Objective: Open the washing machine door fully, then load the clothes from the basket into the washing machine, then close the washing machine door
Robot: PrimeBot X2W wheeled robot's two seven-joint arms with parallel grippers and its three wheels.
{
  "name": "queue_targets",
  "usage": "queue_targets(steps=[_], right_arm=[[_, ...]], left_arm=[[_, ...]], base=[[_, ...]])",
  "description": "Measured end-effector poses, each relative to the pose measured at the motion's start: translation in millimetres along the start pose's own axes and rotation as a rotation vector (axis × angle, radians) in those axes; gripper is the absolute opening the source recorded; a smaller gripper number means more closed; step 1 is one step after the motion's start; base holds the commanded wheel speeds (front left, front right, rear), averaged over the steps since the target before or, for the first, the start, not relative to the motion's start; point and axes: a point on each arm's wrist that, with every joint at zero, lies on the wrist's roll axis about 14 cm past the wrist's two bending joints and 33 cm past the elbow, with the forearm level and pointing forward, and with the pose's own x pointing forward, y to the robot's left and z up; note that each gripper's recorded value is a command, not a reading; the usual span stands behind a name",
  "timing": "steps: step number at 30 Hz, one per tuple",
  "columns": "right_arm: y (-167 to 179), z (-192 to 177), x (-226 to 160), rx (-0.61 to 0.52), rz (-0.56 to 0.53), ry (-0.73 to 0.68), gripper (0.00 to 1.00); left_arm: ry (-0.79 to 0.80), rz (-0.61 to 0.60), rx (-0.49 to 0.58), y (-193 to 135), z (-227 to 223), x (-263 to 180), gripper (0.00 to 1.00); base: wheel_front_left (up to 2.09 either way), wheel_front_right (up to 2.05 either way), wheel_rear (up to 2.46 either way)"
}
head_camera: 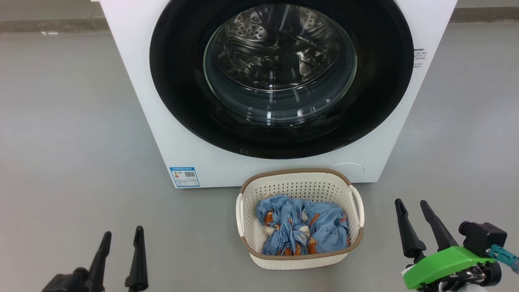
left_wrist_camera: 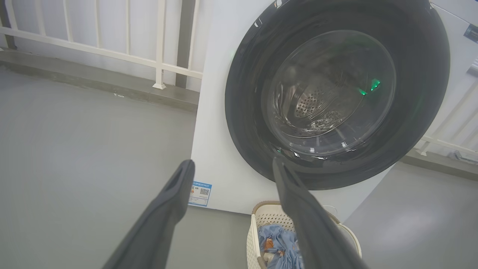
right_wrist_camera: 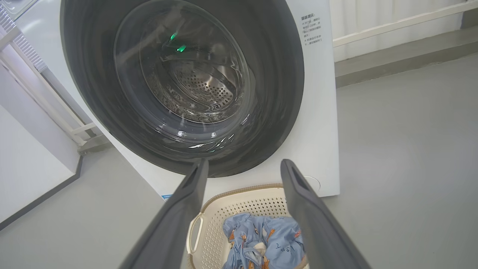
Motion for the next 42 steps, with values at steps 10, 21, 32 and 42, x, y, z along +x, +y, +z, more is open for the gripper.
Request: queue_targets(steps=[10, 21, 32, 42], right_arm=[[-5.4, -2.3, -6.8, -0.093, -0.006, -0.004, 1.00], [-5.4, -4.2, -7.7, -0.165, 0.003, -0.005, 1.00], [-4.8, -6.0, -6.2, -0.161, 0.003, 0.000, 1.00], [-6.3, -7.4, -4.9, -0.160, -0.001, 0.003, 1.00]], left_arm=[[-0.002, -0.042, 0.113, -5.1, 0.0, 2.3, 1.00], [-0.007, -0.071, 0.184, -9.7, -0.5, 6.4, 1.00], [-0.017, -0.058, 0.182, -6.3, 3.1, 9.8, 1.00], [0.003, -0.047, 0.204, -1.0, -2.6, 11.2, 1.00]], base=[[0.00, 0.00, 0.00], [0.00, 0.00, 0.00], [0.00, 0.00, 0.00], [-0.01, 0.37, -0.36]])
